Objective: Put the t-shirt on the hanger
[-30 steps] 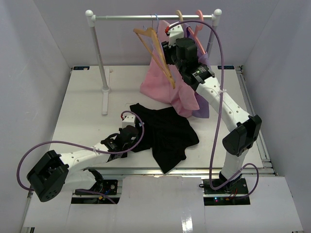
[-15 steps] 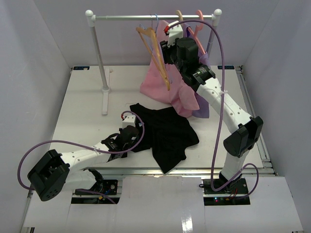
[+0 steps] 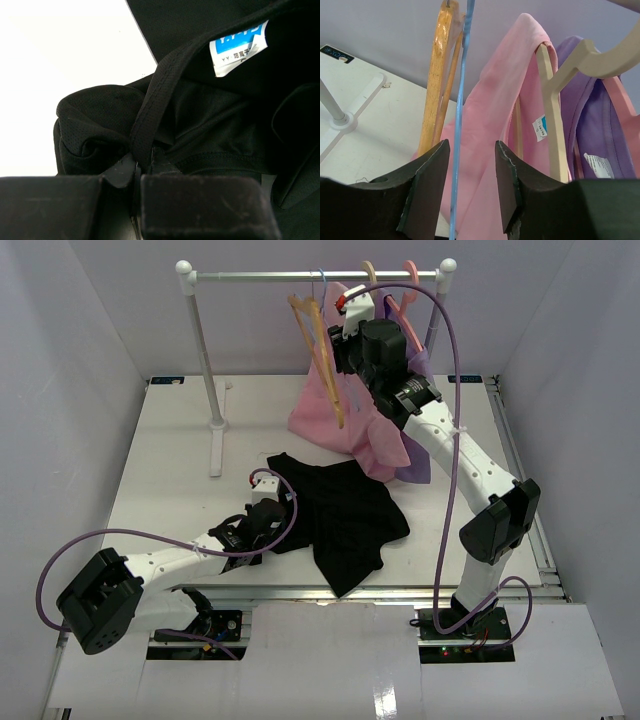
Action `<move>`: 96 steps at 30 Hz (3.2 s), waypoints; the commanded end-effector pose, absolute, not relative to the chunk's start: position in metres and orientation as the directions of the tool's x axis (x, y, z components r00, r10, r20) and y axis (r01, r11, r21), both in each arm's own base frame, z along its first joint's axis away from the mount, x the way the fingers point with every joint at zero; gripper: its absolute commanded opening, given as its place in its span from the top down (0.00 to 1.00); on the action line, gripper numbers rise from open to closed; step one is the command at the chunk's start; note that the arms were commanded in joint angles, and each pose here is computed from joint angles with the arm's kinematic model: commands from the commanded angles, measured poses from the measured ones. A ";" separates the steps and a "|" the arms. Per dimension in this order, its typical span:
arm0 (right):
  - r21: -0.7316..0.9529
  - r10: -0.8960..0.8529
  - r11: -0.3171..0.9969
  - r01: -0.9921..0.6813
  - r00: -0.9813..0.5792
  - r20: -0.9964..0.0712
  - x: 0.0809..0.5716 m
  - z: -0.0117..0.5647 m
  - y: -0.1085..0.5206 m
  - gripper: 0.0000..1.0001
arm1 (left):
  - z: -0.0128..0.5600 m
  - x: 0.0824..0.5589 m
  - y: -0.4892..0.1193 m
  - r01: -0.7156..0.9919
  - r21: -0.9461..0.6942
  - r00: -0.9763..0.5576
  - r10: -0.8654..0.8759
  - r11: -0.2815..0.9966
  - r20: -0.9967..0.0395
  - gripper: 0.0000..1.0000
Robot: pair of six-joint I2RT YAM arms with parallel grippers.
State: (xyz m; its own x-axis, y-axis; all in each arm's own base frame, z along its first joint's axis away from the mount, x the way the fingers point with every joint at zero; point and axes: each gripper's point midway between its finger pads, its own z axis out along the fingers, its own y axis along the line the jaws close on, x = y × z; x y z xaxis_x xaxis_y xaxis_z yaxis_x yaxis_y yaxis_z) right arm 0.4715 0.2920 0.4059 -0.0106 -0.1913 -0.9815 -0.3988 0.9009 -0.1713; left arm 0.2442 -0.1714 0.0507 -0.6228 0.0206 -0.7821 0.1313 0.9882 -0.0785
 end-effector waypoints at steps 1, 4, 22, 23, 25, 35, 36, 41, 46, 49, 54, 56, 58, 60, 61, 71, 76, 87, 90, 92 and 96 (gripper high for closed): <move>-0.150 -0.153 0.901 -0.407 0.025 -0.988 0.474 0.414 0.299 0.54 | 0.067 0.251 -0.181 0.141 -0.107 -0.598 -0.002 0.984 -0.802 1.00; -0.142 -0.153 0.891 -0.431 0.009 -0.988 0.477 0.404 0.307 0.55 | 0.066 0.251 -0.181 0.139 -0.106 -0.599 -0.002 0.985 -0.801 1.00; -0.138 -0.139 0.905 -0.403 0.026 -0.990 0.471 0.407 0.308 0.53 | 0.068 0.251 -0.181 0.143 -0.111 -0.595 -0.005 0.983 -0.803 1.00; -0.139 -0.139 0.905 -0.403 0.029 -0.990 0.470 0.408 0.308 0.53 | 0.068 0.251 -0.181 0.142 -0.111 -0.596 -0.004 0.984 -0.803 1.00; -0.139 -0.136 0.904 -0.404 0.037 -0.990 0.467 0.412 0.308 0.52 | 0.067 0.251 -0.181 0.142 -0.109 -0.597 -0.002 0.984 -0.802 1.00; -0.151 -0.163 0.899 -0.412 0.006 -0.987 0.478 0.391 0.319 0.55 | 0.067 0.251 -0.181 0.143 -0.108 -0.597 -0.002 0.984 -0.802 1.00; -0.151 -0.167 0.899 -0.412 -0.002 -0.986 0.480 0.386 0.321 0.56 | 0.067 0.251 -0.181 0.143 -0.108 -0.597 -0.001 0.984 -0.802 1.00; -0.147 -0.165 0.901 -0.408 -0.010 -0.986 0.486 0.378 0.325 0.76 | 0.066 0.251 -0.181 0.142 -0.105 -0.599 0.001 0.984 -0.800 1.00; -0.154 -0.162 0.910 -0.385 0.010 -0.987 0.487 0.393 0.321 0.91 | 0.066 0.251 -0.182 0.145 -0.105 -0.601 0.003 0.984 -0.799 1.00; -0.161 -0.163 0.917 -0.364 0.025 -0.986 0.486 0.404 0.317 0.92 | 0.067 0.251 -0.182 0.144 -0.109 -0.598 -0.001 0.984 -0.801 1.00; -0.162 -0.149 0.929 -0.332 0.065 -0.987 0.479 0.430 0.305 0.92 | 0.068 0.250 -0.182 0.144 -0.116 -0.597 -0.007 0.983 -0.802 1.00; -0.158 -0.141 0.933 -0.322 0.078 -0.987 0.476 0.440 0.301 0.92 | 0.067 0.251 -0.182 0.145 -0.114 -0.599 -0.005 0.983 -0.801 1.00; -0.159 -0.139 0.937 -0.312 0.085 -0.987 0.474 0.448 0.297 0.92 | 0.066 0.251 -0.183 0.147 -0.111 -0.603 0.000 0.983 -0.798 1.00; -0.163 -0.144 0.940 -0.299 0.084 -0.986 0.473 0.453 0.294 0.92 | 0.066 0.251 -0.183 0.149 -0.109 -0.605 0.003 0.983 -0.796 1.00; -0.166 -0.151 0.942 -0.290 0.077 -0.986 0.473 0.453 0.291 0.92 | 0.066 0.251 -0.183 0.149 -0.110 -0.605 0.002 0.983 -0.796 1.00; -0.181 -0.189 0.943 -0.278 0.000 -0.982 0.451 0.438 0.269 0.92 | 0.064 0.250 -0.182 0.144 -0.110 -0.605 0.000 0.983 -0.796 1.00; -0.172 -0.196 0.948 -0.266 -0.065 -0.979 0.430 0.432 0.253 0.92 | 0.065 0.250 -0.181 0.139 -0.109 -0.604 -0.003 0.984 -0.797 1.00; -0.093 -0.162 0.919 -0.382 -0.153 -0.975 0.325 0.432 0.199 0.92 | 0.105 0.251 -0.193 0.116 -0.260 -0.572 -0.150 0.959 -0.806 1.00; -0.046 -0.137 0.894 -0.446 -0.175 -0.975 0.294 0.427 0.192 0.92 | 0.120 0.255 -0.191 0.078 -0.278 -0.568 -0.186 0.958 -0.802 1.00; -0.007 -0.127 0.878 -0.478 -0.218 -0.968 0.271 0.413 0.185 0.92 | 0.135 0.257 -0.192 0.065 -0.300 -0.568 -0.212 0.952 -0.795 1.00; 0.075 -0.091 0.857 -0.511 -0.292 -0.952 0.232 0.373 0.171 0.92 | 0.152 0.253 -0.193 0.074 -0.317 -0.579 -0.218 0.945 -0.785 1.00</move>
